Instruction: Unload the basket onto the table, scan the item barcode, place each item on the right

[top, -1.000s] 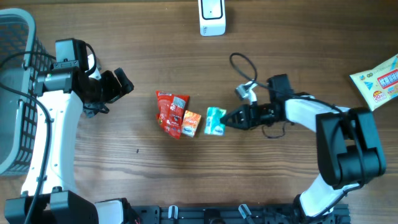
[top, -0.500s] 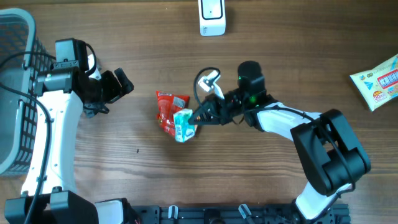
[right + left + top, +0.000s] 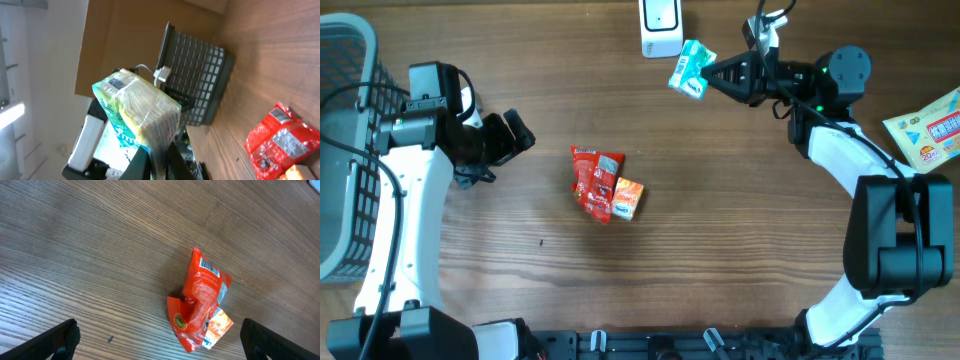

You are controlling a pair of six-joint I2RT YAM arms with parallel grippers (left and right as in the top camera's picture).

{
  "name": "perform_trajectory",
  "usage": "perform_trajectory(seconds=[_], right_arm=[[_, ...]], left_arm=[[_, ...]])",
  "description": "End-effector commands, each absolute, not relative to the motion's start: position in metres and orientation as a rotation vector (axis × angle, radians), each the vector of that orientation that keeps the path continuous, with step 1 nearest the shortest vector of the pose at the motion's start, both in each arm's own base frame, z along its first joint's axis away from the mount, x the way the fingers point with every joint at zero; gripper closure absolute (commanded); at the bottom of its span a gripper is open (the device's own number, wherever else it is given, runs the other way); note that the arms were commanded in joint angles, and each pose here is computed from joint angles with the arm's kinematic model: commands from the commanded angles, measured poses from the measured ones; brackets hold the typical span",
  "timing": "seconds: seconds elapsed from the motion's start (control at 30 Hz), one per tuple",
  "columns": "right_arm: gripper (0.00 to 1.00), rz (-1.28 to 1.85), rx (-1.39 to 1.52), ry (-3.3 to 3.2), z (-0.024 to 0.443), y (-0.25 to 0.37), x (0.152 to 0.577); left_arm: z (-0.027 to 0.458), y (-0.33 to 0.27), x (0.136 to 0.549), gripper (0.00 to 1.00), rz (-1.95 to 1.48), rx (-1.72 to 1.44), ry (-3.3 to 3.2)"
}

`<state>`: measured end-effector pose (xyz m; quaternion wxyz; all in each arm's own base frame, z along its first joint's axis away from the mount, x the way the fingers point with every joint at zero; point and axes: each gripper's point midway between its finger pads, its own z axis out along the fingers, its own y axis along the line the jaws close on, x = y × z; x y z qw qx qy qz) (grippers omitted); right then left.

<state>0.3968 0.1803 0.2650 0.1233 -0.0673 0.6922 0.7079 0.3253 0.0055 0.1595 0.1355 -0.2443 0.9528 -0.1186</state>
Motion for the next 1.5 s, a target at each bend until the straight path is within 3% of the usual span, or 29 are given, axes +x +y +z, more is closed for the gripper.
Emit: perform_trajectory(seconds=[0.0, 0.33, 0.6, 0.77, 1.0, 1.07, 1.13, 1.17, 1.23, 1.3, 1.47], right_arm=[[0.96, 2.040, -0.468, 2.048, 0.262, 0.180, 0.375], [0.96, 1.857, -0.709, 1.870, 0.277, 0.180, 0.368], [0.96, 2.083, -0.245, 2.110, 0.260, 0.156, 0.389], [0.96, 2.021, -0.194, 2.062, 0.259, 0.128, 0.401], [0.95, 1.906, 0.023, 1.902, 0.258, 0.187, 0.445], [0.95, 1.695, 0.270, 1.975, 0.219, 0.198, 0.474], [0.96, 1.274, 0.437, 2.145, 0.165, 0.185, 0.496], [0.95, 0.904, 0.439, 2.254, 0.147, 0.163, 0.505], [0.95, 0.432, 0.417, 2.292, 0.157, 0.125, 0.514], [0.95, -0.015, 0.298, 2.185, 0.200, 0.091, 0.527], [0.96, -0.384, -0.131, 1.932, 0.223, 0.140, 0.562]], left_arm=[[0.162, 0.009, 0.328, 0.00, -0.336, -0.725, 2.746], [0.162, 0.009, 0.328, 0.00, -0.336, -0.725, 2.746], [0.162, 0.009, 0.328, 0.00, -0.336, -0.725, 2.746], [0.162, 0.009, 0.328, 0.00, -0.337, -0.725, 2.746], [0.162, 0.009, 0.328, 0.00, -0.337, -0.724, 2.746], [0.162, 0.009, 0.328, 0.00, -0.337, -0.725, 2.746], [0.162, 0.009, 0.328, 0.00, -0.337, -0.725, 2.746], [0.162, 0.009, 0.328, 0.00, -0.336, -0.725, 2.746], [0.162, 0.009, 0.328, 0.00, -0.336, -0.725, 2.746], [0.162, 0.009, 0.328, 0.00, -0.337, -0.725, 2.746], [0.162, 0.009, 0.328, 0.00, -0.336, -0.724, 2.746]])
